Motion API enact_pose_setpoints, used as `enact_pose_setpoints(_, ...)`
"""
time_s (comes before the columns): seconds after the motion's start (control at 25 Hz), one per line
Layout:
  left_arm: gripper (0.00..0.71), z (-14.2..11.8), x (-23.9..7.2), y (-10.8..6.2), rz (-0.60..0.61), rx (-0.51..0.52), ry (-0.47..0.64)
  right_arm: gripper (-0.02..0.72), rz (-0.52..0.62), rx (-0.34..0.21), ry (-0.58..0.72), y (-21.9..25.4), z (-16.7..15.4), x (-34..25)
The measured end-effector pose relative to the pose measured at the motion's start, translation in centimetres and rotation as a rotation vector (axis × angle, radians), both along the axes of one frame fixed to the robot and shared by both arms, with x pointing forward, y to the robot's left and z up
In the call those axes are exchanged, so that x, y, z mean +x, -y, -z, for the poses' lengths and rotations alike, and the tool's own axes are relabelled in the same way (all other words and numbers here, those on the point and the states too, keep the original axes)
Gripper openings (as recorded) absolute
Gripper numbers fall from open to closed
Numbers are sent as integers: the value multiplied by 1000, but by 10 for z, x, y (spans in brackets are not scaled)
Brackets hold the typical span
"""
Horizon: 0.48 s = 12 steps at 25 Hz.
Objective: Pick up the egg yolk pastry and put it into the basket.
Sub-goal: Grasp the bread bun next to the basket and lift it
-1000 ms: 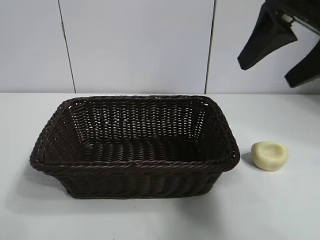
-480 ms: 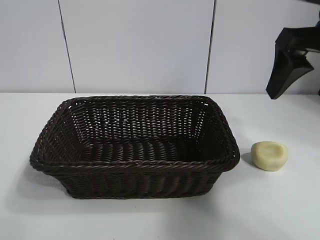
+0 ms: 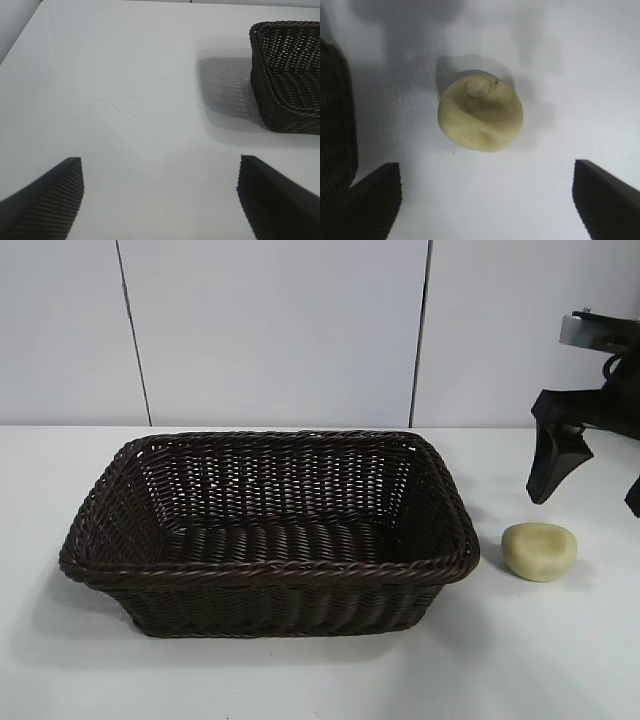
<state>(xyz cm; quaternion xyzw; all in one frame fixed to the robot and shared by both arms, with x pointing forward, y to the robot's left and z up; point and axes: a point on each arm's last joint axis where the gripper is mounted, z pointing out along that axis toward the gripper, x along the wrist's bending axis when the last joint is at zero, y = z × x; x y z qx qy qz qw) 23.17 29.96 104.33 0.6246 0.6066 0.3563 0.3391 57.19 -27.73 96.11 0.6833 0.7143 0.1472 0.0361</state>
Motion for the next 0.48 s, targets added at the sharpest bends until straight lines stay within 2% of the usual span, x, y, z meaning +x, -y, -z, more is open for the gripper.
enact_pose_setpoints(0.16, 606, 0, 0, 0, 0, 0, 0, 662, 6, 35, -19, -3, 20, 8)
enact_pose_setpoints(0.32, 606, 0, 0, 0, 0, 0, 0, 661, 20, 33, 17, -3, 28, 14)
enact_pose_setpoints(0.48, 606, 0, 0, 0, 0, 0, 0, 590, 28, 32, 39, -2, 27, 16)
